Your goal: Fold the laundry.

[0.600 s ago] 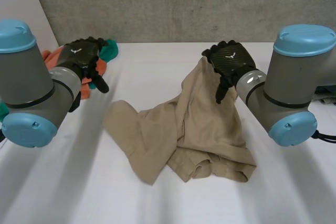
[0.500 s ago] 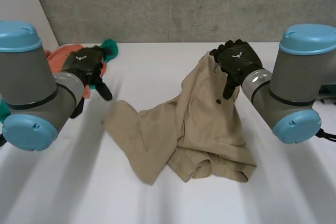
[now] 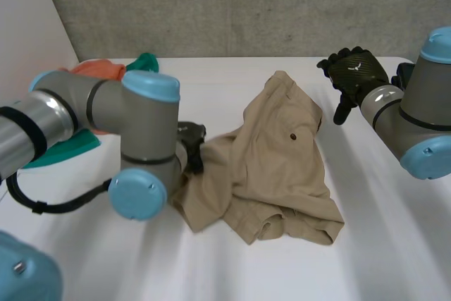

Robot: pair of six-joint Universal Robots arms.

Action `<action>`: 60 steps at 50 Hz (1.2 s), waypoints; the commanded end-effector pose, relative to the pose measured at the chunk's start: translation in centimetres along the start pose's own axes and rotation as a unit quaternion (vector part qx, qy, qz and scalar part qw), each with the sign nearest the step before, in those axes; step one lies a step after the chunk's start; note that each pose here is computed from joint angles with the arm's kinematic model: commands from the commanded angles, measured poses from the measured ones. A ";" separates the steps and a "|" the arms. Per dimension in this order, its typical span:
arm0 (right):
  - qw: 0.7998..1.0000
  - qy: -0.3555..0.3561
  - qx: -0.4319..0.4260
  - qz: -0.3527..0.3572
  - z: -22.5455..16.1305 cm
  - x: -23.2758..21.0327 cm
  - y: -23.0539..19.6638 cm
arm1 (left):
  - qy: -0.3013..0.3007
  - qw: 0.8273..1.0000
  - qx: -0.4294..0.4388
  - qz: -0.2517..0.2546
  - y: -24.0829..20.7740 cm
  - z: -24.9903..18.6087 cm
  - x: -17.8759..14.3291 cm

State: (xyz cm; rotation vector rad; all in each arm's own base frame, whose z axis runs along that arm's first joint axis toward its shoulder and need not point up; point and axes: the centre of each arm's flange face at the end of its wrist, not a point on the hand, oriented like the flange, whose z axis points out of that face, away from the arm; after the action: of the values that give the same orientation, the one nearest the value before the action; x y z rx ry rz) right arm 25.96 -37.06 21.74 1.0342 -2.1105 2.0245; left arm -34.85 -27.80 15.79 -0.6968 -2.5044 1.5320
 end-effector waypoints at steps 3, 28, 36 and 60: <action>0.999 -0.009 0.016 -0.034 0.3 -0.1 -0.2 | -0.096 0.985 0.112 0.085 -7.2 4.6 -6.6; 0.993 -0.106 0.037 -0.039 -0.2 -3.4 0.0 | -0.123 0.949 0.246 0.155 -10.9 7.6 -10.8; 0.980 -0.157 0.065 -0.099 -0.2 -5.6 0.3 | -0.081 0.971 0.195 0.112 -11.4 -0.6 -8.7; 0.956 -0.188 0.112 -0.197 5.0 -12.8 4.7 | 0.035 0.998 0.011 0.060 0.9 -0.3 0.3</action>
State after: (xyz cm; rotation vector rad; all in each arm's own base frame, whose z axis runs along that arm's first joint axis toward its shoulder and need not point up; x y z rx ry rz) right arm 34.77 -35.85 12.12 1.8489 -1.6715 1.9779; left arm -33.65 -25.04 17.52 -0.8765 -2.4149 1.4925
